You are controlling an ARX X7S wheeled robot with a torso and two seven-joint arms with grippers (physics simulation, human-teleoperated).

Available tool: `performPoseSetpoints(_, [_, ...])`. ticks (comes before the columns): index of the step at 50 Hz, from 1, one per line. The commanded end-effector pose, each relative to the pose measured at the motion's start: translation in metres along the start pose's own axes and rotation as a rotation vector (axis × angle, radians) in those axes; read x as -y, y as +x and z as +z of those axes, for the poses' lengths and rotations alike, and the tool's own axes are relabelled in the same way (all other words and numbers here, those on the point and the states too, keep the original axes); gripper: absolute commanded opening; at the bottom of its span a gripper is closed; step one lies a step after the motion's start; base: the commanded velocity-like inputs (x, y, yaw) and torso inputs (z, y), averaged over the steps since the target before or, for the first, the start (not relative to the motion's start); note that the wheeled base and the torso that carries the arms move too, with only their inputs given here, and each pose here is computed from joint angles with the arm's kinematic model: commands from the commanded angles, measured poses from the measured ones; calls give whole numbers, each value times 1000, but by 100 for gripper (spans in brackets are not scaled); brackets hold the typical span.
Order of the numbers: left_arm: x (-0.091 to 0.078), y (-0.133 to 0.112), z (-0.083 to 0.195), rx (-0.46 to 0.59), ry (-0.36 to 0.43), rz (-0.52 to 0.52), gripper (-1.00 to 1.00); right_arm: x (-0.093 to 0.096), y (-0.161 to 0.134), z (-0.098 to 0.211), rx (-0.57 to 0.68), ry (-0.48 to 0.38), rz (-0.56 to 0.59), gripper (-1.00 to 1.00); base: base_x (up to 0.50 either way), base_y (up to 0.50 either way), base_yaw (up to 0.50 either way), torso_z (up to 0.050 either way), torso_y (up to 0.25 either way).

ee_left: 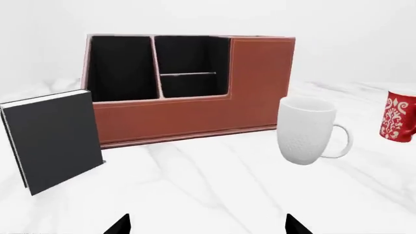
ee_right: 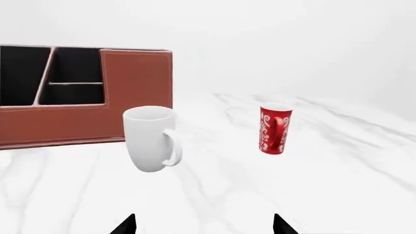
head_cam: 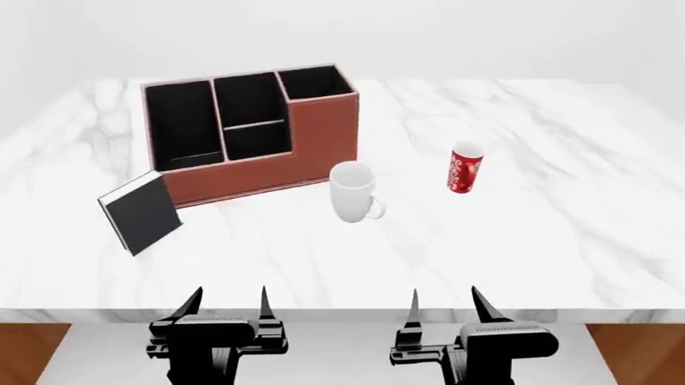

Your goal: Pick up the red mug and place it to the right of the caddy.

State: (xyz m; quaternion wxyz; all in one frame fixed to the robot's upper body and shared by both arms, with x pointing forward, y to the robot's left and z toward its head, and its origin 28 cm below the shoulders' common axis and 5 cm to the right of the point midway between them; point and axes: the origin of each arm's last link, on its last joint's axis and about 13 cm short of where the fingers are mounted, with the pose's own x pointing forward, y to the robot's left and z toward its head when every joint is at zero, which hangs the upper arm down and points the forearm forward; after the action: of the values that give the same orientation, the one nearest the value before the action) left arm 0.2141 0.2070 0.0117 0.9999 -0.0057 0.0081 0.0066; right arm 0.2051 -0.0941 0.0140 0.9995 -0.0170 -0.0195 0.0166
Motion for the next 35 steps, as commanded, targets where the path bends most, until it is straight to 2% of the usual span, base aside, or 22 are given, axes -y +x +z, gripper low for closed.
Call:
performPoseSetpoints(1, [0,0,-1,2,5,6,100,0,-1,0,7,-9,1,100,0,-500,0,0,0])
performPoseSetpoints(18, [0,-2,-1,-3,0,6,100,0,-1,0,21,-9,-8,100,0,-500,0,0,0])
performPoseSetpoints(20, [1,-3,0,-5,-1,5,100,0,-1,1,6,5,-20,100,0,-355,0,0,0])
performPoseSetpoints(22, [1,-2,8,-30,11,22,100,-1,1,3,-63,25,-5,100,0,0,0,0,0])
performPoseSetpoints(23, [1,-2,19,-28,13,13,100,-2,2,8,-75,30,-7,100,0,0,0,0,0])
performPoseSetpoints(24, [0,0,42,-20,20,-1,100,-3,5,21,-84,24,-4,100,0,0,0,0,0])
performPoseSetpoints(27, [-4,5,82,-24,14,-5,100,-4,15,48,-35,-5,-27,100,0,0,0,0,0])
performPoseSetpoints(28, [-5,6,94,-14,-2,-16,100,-3,19,57,-23,17,-36,100,0,0,0,0,0])
performPoseSetpoints(29, [-8,8,125,37,27,-5,100,-3,29,73,-14,18,-43,100,0,0,0,0,0])
performPoseSetpoints(31, [-9,8,151,58,42,-4,100,-5,36,82,-5,2,-45,100,0,0,0,0,0])
performPoseSetpoints(33, [-9,6,167,101,101,11,100,-7,39,86,30,-60,-36,100,0,0,0,0,0])
performPoseSetpoints(34, [-11,6,178,113,109,22,100,-5,46,104,29,31,-59,100,0,0,0,0,0])
performPoseSetpoints(35, [-11,6,182,115,98,21,100,-6,47,108,47,42,-64,100,0,0,0,0,0])
